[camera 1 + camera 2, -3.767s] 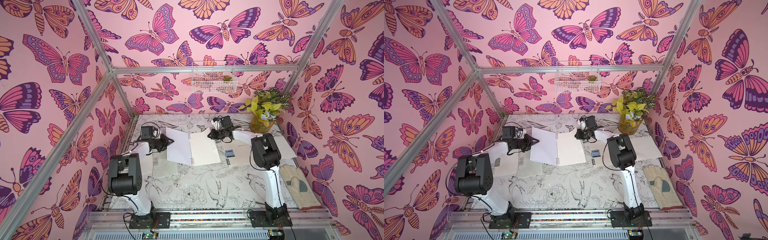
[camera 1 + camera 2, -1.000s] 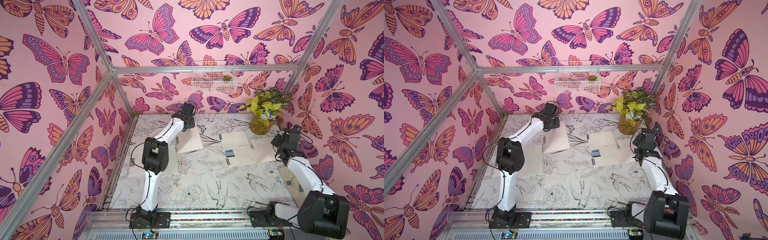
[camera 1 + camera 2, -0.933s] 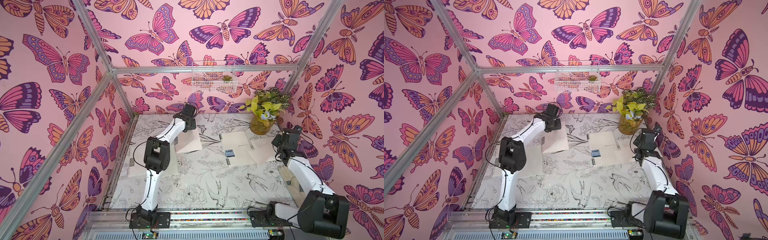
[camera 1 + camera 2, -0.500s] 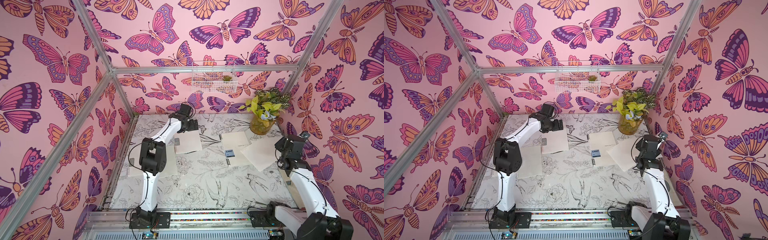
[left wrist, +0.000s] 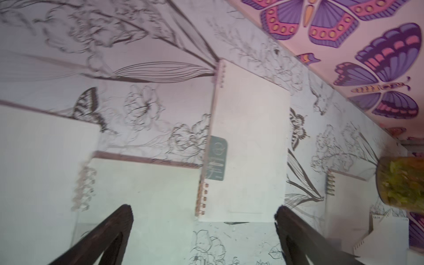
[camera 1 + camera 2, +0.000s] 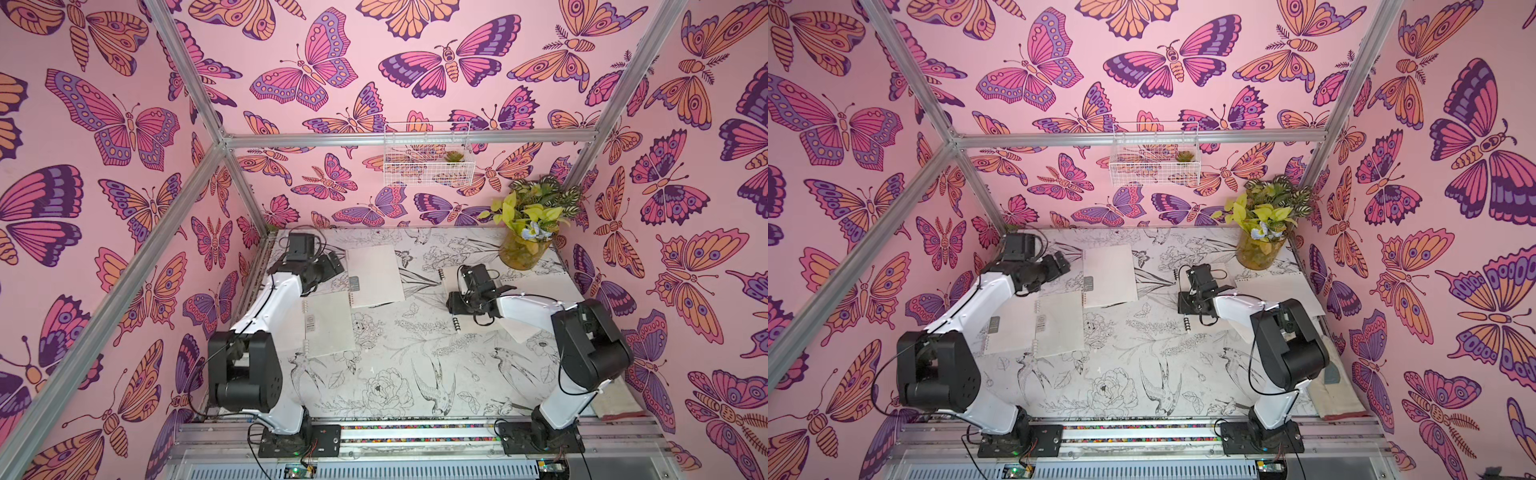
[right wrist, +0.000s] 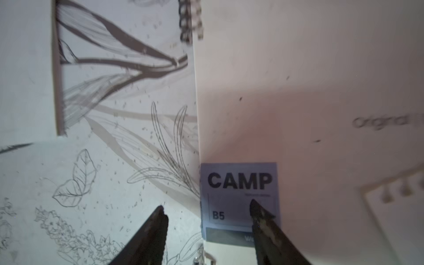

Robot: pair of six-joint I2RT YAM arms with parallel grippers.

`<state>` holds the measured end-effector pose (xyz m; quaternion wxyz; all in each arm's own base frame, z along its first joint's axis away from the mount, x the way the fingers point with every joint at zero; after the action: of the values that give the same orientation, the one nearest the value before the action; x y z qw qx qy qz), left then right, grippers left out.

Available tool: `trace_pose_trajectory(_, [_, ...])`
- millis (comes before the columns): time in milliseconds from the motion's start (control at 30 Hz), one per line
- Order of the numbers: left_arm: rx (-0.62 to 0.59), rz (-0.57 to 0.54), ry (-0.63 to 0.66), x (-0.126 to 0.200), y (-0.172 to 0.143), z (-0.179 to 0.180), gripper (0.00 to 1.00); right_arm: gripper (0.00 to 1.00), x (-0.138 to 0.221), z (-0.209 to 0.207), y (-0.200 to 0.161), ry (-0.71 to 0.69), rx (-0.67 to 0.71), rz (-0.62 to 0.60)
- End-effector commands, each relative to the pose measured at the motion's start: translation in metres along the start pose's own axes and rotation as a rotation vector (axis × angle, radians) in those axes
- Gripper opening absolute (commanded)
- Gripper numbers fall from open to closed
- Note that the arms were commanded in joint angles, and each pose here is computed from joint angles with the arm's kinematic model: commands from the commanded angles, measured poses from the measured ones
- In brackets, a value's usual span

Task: Tear off pages from different notebooks
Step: Move the notebook to the center of the board.

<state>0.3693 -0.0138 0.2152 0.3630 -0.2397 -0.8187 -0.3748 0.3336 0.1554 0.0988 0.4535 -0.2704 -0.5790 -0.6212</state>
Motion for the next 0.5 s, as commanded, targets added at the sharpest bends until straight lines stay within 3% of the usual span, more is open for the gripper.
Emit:
trace_pose_trajectory(0, [0.067,-0.01,0.005,0.004,-0.004,0.024,1.0,0.57,0.004,0.019,0.005,0.019,0.033,0.005])
trace_pose_trajectory(133, [0.097,-0.012,0.022,0.006,-0.006,0.043,1.0,0.54,0.003,0.026,-0.016,-0.047,0.056,0.051])
trace_pose_trajectory(333, [0.115,0.009,0.043,-0.001,-0.006,0.055,1.0,0.56,0.013,0.014,-0.041,-0.252,0.093,0.098])
trace_pose_trajectory(467, [0.128,0.006,0.059,-0.001,-0.005,0.062,1.0,0.55,0.016,0.015,-0.052,-0.252,0.098,0.106])
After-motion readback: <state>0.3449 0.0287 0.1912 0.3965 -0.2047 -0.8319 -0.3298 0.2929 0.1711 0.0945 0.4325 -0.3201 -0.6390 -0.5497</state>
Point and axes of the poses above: each gripper's point midway between its finger pads, its own x axis back along the fingers, its own z axis along the line the jaws close on, y = z × x, the point moved 8 cm from there along x, back along the fingers, and after that the axes turned 7 degrees about x, right-handed, at the moved point
